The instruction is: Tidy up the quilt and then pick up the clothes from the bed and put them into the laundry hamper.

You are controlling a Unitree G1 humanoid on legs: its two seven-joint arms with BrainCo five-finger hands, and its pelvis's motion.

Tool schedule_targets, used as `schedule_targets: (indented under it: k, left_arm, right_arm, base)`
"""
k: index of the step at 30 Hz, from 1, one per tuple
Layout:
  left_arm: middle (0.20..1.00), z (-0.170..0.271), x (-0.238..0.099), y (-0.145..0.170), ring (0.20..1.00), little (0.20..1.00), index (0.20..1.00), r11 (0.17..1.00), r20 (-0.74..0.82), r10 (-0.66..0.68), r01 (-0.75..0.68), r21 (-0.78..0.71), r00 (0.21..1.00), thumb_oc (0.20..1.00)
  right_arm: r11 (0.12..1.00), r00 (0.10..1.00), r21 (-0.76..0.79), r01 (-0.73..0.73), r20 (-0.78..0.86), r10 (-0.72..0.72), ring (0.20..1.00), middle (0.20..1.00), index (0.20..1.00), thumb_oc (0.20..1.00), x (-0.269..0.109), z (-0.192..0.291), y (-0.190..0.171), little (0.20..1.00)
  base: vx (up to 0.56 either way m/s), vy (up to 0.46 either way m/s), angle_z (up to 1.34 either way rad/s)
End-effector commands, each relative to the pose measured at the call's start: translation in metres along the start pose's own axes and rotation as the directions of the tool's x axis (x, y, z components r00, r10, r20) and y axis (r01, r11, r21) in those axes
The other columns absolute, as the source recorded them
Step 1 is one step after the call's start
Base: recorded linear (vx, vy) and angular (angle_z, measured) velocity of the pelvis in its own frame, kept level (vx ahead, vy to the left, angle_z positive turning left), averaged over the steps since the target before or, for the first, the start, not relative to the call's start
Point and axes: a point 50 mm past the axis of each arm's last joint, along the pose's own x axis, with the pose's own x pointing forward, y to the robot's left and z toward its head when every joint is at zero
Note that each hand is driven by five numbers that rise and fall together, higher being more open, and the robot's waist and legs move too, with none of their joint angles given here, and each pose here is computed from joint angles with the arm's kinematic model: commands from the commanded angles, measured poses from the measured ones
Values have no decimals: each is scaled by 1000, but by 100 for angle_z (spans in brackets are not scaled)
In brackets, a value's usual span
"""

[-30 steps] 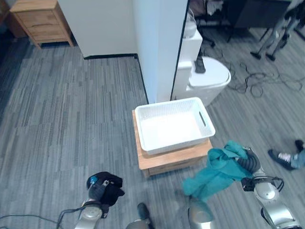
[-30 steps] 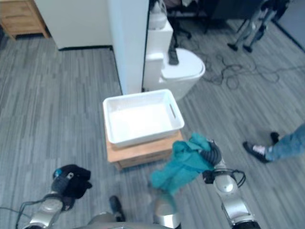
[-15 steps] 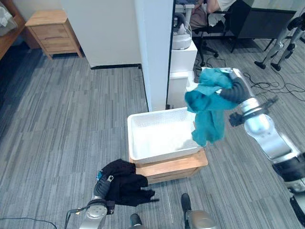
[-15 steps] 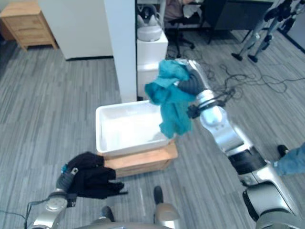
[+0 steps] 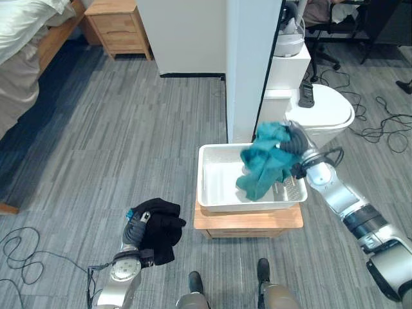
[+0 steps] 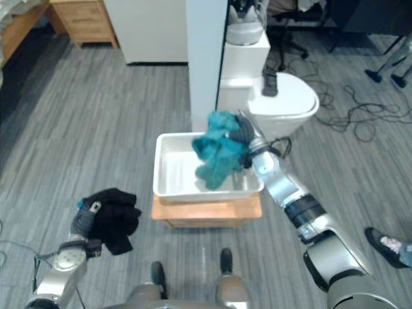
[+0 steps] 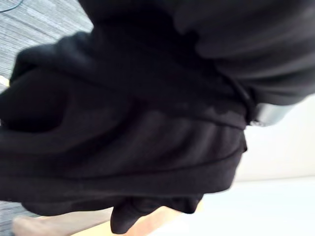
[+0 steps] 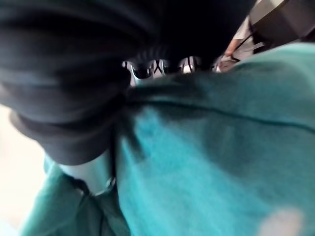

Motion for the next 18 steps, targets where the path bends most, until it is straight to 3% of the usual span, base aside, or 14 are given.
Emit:
schedule_targets:
  k: [1, 6, 7, 9, 14, 18]
  left_arm:
    - [200, 81, 20, 15, 200, 200, 200, 999, 357, 32, -36, 3, 933, 200]
    - [200, 123, 10, 14, 200, 200, 200, 998, 534, -21, -18, 67, 845, 200]
    - [200, 137, 5, 9, 200, 200, 200, 995, 588, -61, 1, 102, 807, 200]
    - [200, 137, 13, 5, 200, 200, 200, 984, 568, -91, -15, 179, 818, 200]
    - [200, 160, 8, -1, 200, 200, 200, 985, 662, -100, -21, 173, 743, 200]
    - [200, 150, 17, -20, 200, 200, 200, 972, 624, -121, -34, 231, 772, 200]
  right_arm:
    - [978, 986, -137, 157, 75, -148, 1000, 1000, 1000, 1000, 8, 11, -38, 1000]
    - [941, 990, -310, 138, 6, -143, 1000, 1000, 1000, 1000, -35, -28, -43, 1000]
    - [949, 992, -300, 99, -49, -119, 1000, 1000, 1000, 1000, -56, -44, -35, 1000]
    - [948, 992, -317, 33, -105, -69, 1000, 1000, 1000, 1000, -74, -58, -20, 1000]
    - [955, 976, -295, 12, -203, -75, 1000, 1000, 1000, 1000, -109, -81, -18, 1000]
    - [975, 935, -216, -44, -353, -36, 1000, 1000, 1000, 1000, -163, -105, -3, 1000]
  base:
    - [-12, -7, 11]
    - [-1, -2, -1]
    - [25, -14, -6]
    - [8, 18, -8]
    - [-4, 24, -28]
    - [-23, 28, -29]
